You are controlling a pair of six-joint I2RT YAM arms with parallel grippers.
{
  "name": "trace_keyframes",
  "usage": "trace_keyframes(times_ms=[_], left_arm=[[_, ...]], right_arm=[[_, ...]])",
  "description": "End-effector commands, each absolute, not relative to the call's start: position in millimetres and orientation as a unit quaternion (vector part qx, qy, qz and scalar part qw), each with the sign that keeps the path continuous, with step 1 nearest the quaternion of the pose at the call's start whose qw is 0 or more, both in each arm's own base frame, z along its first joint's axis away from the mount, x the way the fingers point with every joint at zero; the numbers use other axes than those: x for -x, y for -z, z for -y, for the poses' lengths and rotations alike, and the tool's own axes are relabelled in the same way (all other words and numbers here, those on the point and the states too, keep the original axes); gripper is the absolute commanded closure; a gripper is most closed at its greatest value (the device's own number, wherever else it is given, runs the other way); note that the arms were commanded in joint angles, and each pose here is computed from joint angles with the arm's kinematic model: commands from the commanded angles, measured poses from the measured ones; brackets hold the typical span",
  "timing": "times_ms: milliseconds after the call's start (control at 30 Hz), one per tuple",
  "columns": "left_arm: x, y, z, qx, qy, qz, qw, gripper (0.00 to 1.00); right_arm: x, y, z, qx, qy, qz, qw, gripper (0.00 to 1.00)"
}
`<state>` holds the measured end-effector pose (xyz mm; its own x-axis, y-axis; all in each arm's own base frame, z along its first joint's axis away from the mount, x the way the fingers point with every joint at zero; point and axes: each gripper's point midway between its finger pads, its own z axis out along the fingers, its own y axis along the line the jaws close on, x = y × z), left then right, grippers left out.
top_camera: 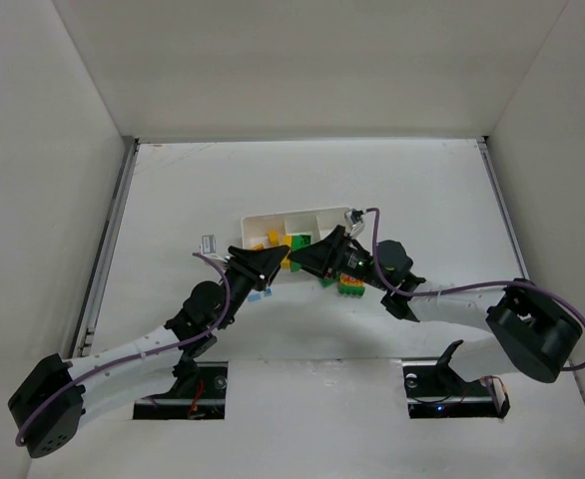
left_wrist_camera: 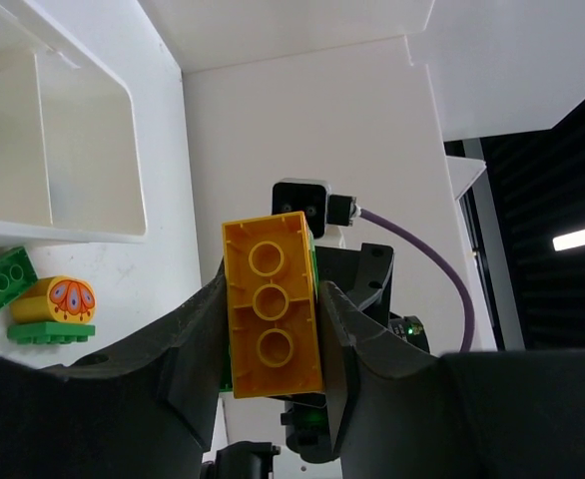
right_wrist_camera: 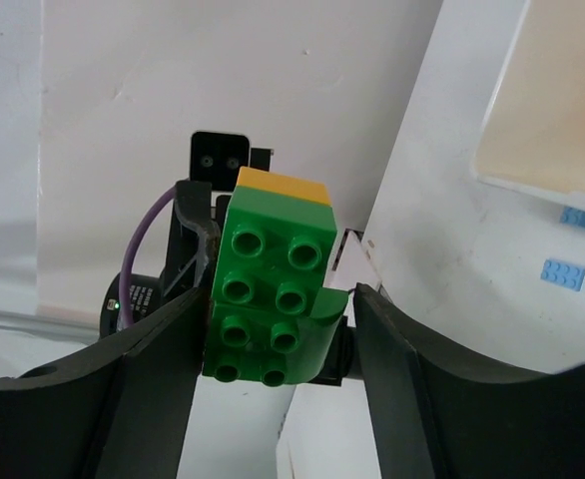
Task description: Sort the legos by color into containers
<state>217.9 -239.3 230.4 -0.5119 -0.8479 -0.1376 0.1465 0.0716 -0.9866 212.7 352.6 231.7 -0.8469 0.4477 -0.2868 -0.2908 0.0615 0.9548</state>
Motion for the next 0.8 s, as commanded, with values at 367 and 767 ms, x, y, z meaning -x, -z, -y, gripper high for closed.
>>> trace_keyframes(times_ms=[367,767], left_arm=[[-223.5,-245.3,227.4,0.303,0.634,-0.579,0.413,0.87],[-228.6,-245.4,222.0,0.306,0.628,-0.576,0.424,0.87]], right_arm=[[-206.6,-265.5,-354.8,-0.034,-0.723,-0.626,0.290,0.33],[-205.5,-257.4,-353.2,-0.043,-0.723,-0.630,0.278,0.49]])
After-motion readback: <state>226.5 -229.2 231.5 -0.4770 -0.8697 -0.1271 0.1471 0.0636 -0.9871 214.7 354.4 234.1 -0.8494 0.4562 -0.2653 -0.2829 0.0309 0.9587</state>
